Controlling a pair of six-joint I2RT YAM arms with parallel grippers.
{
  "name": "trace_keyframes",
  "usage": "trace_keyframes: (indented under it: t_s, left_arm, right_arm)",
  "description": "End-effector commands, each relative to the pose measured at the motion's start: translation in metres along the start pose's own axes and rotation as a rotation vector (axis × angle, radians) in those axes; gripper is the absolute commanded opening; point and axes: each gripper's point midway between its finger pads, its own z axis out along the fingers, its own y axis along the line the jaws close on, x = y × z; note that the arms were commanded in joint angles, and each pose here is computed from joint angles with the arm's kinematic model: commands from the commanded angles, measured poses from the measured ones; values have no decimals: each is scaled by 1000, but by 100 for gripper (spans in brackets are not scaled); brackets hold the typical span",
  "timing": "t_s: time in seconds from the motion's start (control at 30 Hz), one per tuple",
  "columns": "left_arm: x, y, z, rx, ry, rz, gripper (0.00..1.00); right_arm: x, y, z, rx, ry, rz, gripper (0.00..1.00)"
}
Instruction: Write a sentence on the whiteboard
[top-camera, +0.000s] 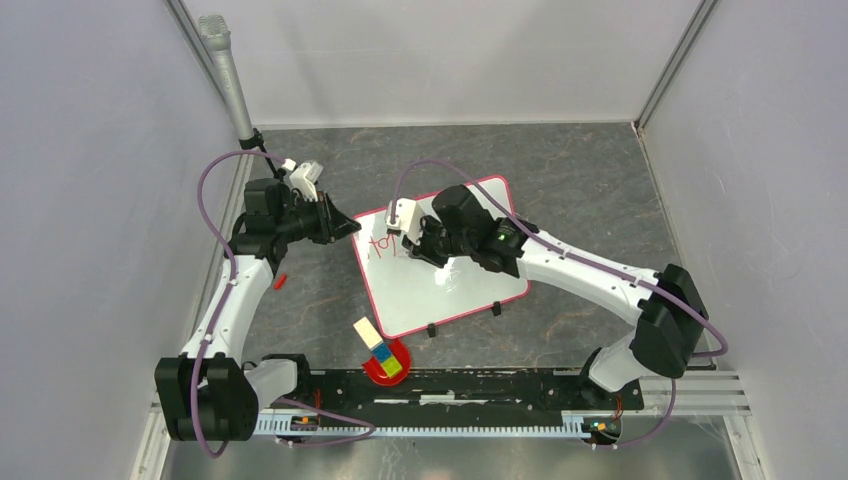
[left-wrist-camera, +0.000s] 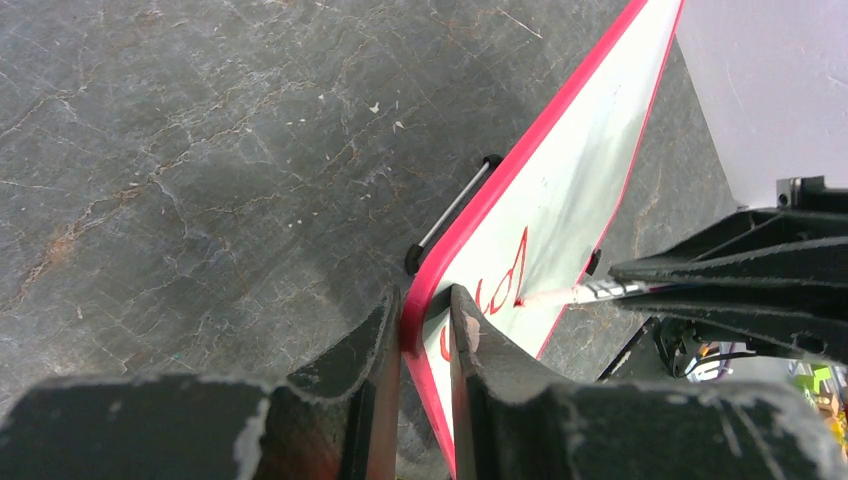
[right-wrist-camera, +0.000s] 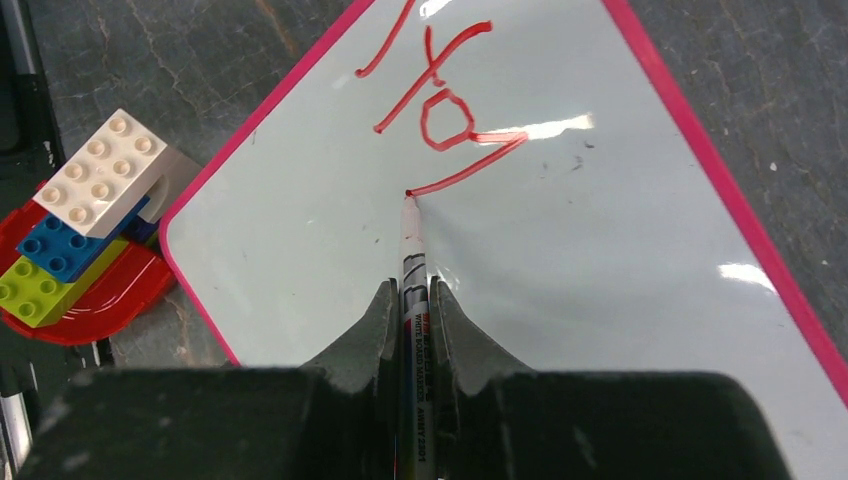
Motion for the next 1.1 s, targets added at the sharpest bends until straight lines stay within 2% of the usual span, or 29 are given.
trace_keyframes:
  t_s: [0.0,0.23,0.4,0.67,1.07]
  left_arm:
    - [-1,-2,-3,6,-5,60,7]
    - [-2,-2,-3,5,-5,58,7]
    - [-2,-3,-3,8,-5,59,7]
    - [-2,-2,-3,7,-4,56,7]
    - [-1,-2,-3,2,-5,59,7]
  right_arm:
    - [8,11,3,-15,15,0,0]
    - [-19,17,2,-49,-27,-11,0]
    - [-41,4,-14,1,-85,-24,0]
    - [-41,-24,-19,80,-95,1,0]
    - [-48,-36,-13,101,-114,18,0]
